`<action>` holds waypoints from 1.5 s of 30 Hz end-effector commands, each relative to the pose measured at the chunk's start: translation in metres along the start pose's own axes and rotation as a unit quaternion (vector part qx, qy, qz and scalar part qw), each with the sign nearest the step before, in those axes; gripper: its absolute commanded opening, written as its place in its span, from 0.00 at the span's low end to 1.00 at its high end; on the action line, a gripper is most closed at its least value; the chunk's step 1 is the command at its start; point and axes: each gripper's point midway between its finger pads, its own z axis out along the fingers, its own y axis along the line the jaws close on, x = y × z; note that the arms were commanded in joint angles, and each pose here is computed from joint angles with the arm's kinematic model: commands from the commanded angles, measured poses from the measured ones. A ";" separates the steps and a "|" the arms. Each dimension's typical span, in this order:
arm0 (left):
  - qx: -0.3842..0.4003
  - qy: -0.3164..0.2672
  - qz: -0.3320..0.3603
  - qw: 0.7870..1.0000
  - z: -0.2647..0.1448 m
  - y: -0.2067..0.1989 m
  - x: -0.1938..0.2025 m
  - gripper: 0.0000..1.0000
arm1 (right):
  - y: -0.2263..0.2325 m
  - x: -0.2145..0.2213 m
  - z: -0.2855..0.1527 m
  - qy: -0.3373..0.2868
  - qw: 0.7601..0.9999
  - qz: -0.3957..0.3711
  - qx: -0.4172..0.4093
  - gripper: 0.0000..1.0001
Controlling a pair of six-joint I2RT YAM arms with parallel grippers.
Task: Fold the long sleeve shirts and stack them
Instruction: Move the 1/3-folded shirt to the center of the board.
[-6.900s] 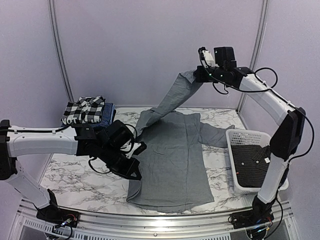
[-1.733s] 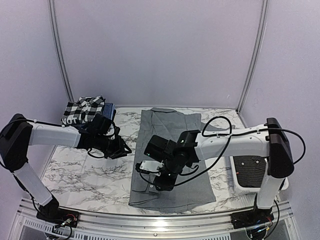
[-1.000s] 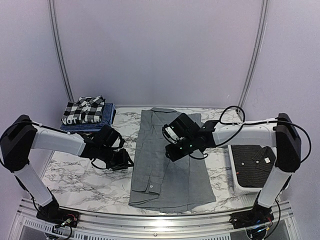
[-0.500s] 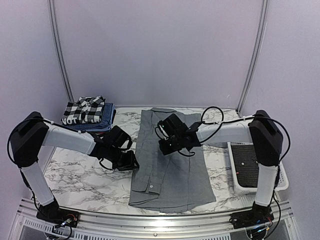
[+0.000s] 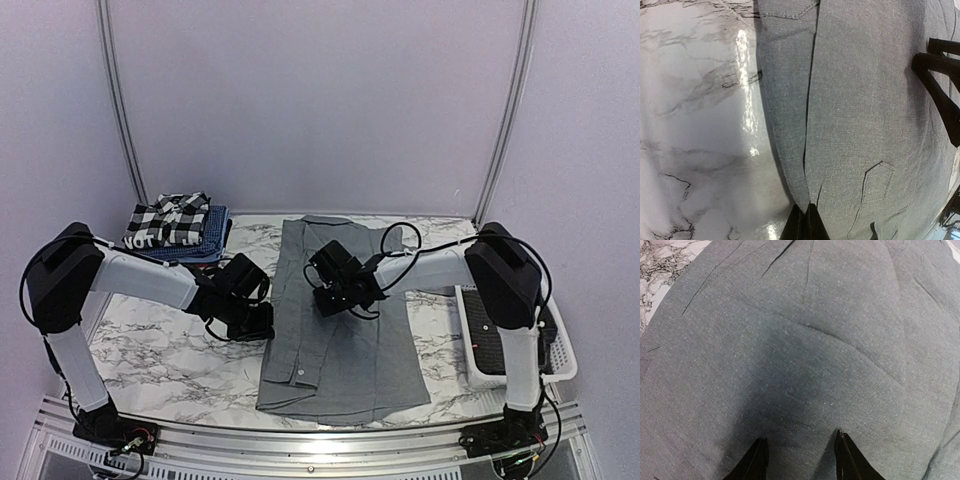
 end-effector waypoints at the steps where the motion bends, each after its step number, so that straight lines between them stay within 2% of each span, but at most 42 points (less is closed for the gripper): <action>1: -0.062 0.020 -0.008 0.998 0.004 0.032 0.014 0.00 | 0.007 -0.019 0.007 -0.020 1.000 0.010 0.003 0.43; 10: -0.075 0.011 -0.025 0.997 -0.013 0.066 0.010 0.00 | 0.045 -0.037 0.023 -0.023 0.999 0.004 -0.028 0.43; 19: -0.076 0.013 -0.041 0.996 -0.032 0.095 0.019 0.00 | 0.073 -0.051 0.018 -0.028 0.998 0.014 -0.061 0.45; 34: -0.061 0.007 -0.059 0.996 -0.039 0.094 0.024 0.00 | 0.098 -0.058 0.027 -0.024 0.994 0.014 -0.108 0.49; 45: -0.065 0.006 -0.060 0.996 -0.033 0.094 0.020 0.00 | 0.099 -0.050 0.058 -0.012 0.994 0.011 -0.106 0.49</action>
